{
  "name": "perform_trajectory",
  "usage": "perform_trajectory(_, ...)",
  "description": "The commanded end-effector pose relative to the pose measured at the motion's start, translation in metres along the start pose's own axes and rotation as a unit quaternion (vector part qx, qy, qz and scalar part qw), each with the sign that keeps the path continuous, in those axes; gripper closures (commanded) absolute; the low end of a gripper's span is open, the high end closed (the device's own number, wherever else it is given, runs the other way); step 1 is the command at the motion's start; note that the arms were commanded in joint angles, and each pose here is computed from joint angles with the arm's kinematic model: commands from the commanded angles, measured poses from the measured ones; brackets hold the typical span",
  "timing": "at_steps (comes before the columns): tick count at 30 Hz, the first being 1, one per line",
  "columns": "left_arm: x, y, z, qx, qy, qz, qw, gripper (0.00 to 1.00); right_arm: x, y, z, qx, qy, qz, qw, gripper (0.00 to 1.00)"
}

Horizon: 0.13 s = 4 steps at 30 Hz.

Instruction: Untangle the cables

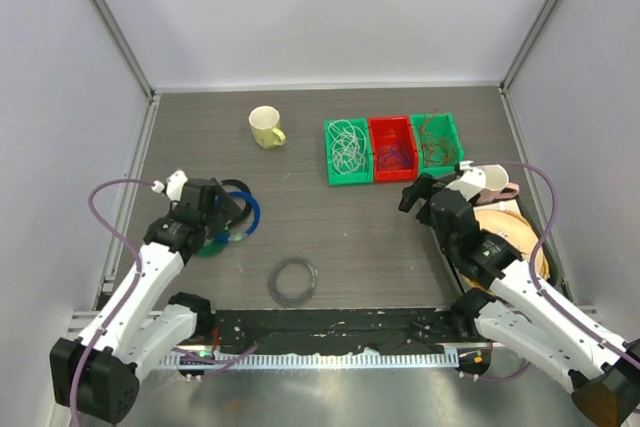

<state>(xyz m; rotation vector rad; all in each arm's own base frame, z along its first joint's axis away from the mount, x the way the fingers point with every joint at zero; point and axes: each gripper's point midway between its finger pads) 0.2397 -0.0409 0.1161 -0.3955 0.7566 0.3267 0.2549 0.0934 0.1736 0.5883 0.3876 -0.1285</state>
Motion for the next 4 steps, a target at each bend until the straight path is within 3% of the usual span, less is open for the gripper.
perform_trajectory(1, -0.0006, -0.008, 0.0234, -0.005, -0.031, 0.0, 0.999, 0.0, 0.0048, 0.0097, 0.0162, 0.006, -0.038, 0.008, 0.999, 0.04)
perform_trajectory(4, -0.001, -0.0083, 0.0282, -0.003, -0.039, 0.003, 0.999, 0.0, 0.0069, 0.0105, 0.0201, 0.005, -0.049, 0.007, 0.999, 0.02)
Point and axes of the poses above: each gripper's point midway between its finger pads, its own x axis out along the fingers, its own y axis along the line the jaws close on, z = x × y, and after that the axes turned 11 degrees about x, right-handed
